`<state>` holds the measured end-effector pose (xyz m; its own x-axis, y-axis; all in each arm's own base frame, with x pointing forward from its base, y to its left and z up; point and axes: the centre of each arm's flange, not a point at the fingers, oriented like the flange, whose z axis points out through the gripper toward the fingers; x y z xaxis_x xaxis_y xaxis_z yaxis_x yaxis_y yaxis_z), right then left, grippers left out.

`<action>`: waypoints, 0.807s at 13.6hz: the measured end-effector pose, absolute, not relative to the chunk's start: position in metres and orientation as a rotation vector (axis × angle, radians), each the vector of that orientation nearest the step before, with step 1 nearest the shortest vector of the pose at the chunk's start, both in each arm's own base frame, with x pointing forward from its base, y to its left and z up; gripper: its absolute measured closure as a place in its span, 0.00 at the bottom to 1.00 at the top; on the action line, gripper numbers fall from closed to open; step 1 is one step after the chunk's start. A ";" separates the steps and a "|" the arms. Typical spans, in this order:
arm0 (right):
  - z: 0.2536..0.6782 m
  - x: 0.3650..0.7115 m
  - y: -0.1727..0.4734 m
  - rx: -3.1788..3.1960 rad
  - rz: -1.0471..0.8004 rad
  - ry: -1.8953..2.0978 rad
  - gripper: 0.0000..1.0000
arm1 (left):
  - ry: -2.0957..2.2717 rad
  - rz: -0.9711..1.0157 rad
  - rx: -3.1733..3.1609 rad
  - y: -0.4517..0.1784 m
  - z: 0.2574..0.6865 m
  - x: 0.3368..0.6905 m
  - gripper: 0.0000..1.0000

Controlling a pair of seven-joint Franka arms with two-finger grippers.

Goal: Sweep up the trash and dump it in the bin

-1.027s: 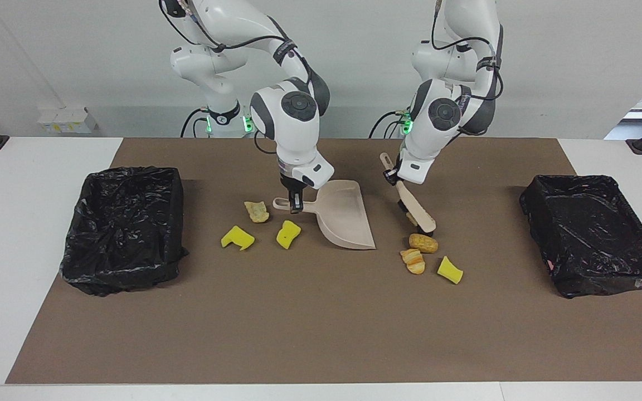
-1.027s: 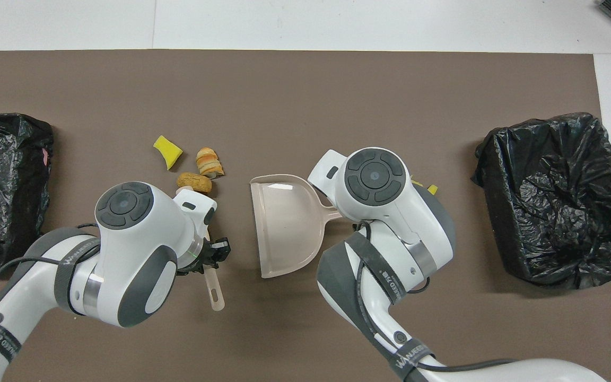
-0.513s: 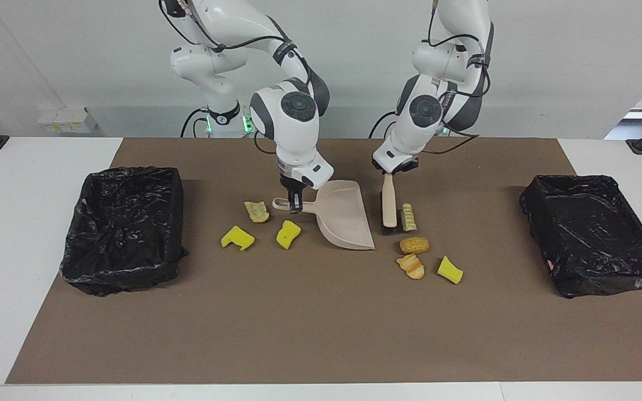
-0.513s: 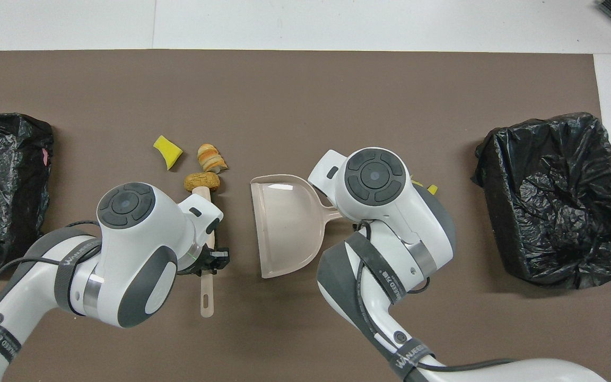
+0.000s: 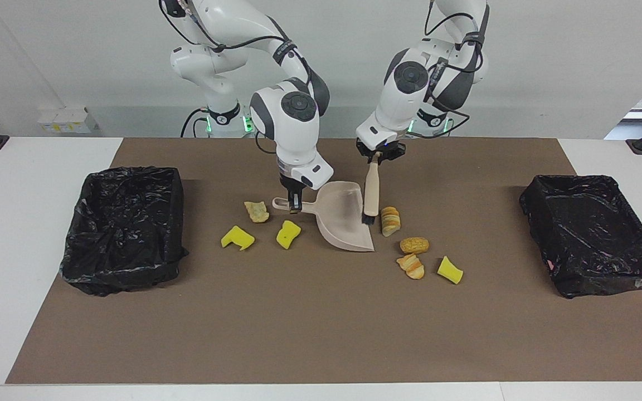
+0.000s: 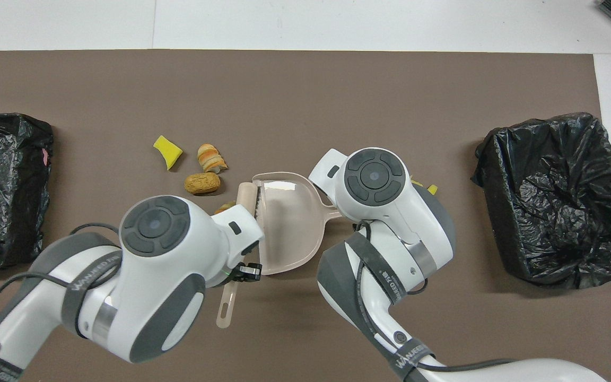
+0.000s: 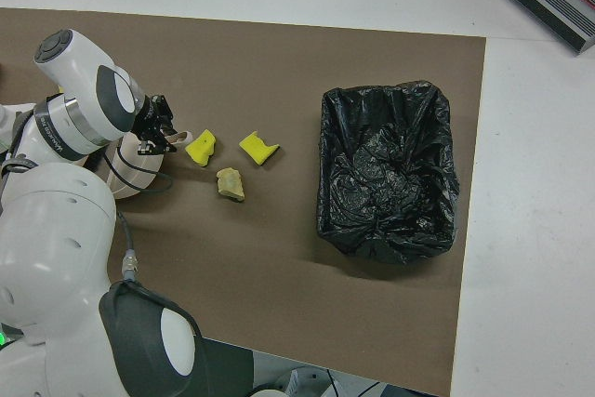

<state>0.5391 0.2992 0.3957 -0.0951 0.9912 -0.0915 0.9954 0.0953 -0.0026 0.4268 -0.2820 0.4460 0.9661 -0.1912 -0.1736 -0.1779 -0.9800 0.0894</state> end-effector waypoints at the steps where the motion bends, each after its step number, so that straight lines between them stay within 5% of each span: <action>1: 0.396 0.539 0.299 2.067 -0.097 2.274 0.68 | -0.286 -0.251 3.060 -0.264 0.449 0.439 0.74; 11: 0.397 0.534 0.307 2.129 -0.107 2.176 0.68 | -0.504 -0.186 3.149 -0.072 0.407 0.599 0.74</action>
<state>0.5337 0.3071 0.3966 -0.0203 0.9929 -0.1171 0.9996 0.0223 0.0165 0.5993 -0.0716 0.4068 0.9435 -0.3077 -0.1232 -0.3138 -0.9489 -0.0332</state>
